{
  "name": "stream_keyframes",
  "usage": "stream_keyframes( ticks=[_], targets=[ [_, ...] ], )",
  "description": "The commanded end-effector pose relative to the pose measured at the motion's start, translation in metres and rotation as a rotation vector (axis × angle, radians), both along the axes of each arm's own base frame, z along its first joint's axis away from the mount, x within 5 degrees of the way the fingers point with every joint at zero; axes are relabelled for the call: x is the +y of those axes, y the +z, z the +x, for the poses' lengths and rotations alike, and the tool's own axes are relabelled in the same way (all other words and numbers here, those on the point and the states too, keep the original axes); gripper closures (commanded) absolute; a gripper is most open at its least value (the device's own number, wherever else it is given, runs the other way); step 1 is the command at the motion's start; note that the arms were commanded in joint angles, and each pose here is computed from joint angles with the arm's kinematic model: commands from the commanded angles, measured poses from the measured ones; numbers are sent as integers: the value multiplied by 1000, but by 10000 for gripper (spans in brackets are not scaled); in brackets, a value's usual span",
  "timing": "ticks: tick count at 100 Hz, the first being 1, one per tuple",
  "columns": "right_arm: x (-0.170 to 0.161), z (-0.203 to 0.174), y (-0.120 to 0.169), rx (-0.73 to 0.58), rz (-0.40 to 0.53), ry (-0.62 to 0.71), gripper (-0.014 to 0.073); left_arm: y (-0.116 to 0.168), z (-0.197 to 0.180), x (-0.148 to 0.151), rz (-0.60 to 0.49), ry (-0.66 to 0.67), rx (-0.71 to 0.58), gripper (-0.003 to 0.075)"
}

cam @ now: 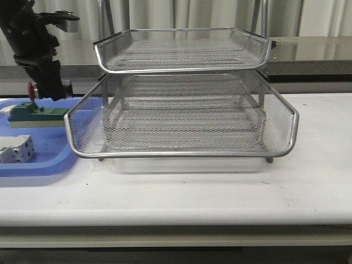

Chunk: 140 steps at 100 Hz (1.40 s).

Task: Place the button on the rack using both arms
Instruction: 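Lift the red button out of the bin with the left gripper, then carry the button over the pulled-out tray, lower it and open the left gripper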

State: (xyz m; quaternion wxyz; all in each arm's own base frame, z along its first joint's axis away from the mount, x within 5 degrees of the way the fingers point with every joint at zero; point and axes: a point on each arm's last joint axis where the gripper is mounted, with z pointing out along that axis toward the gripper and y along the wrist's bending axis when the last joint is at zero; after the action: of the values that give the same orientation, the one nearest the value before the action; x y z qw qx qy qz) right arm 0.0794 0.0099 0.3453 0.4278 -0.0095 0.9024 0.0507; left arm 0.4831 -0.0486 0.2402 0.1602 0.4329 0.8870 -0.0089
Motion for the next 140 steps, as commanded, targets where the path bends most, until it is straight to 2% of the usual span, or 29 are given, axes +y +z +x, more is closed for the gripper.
stream_keyframes(
  ticks=[1,14,49,66,80,106,140],
  targets=[
    [0,3,14,-94,3,-3,664,58,-18,1,-12,51,-76,740],
    [0,3,14,-94,3,-3,664,79,-26,4,-4,114,-117,740],
    [0,3,14,-94,3,-3,664,143,-73,7,-27,118,-232,740],
    [0,3,14,-94,3,-3,664,170,-107,3,-105,118,-262,740],
    [0,3,14,-94,3,-3,664,185,-134,-6,-126,88,-284,740],
    [0,3,14,-94,3,-3,664,191,-173,-45,-165,-14,-268,740],
    [0,3,14,-94,3,-3,664,162,-207,-127,-163,-280,-147,740]
  ],
)
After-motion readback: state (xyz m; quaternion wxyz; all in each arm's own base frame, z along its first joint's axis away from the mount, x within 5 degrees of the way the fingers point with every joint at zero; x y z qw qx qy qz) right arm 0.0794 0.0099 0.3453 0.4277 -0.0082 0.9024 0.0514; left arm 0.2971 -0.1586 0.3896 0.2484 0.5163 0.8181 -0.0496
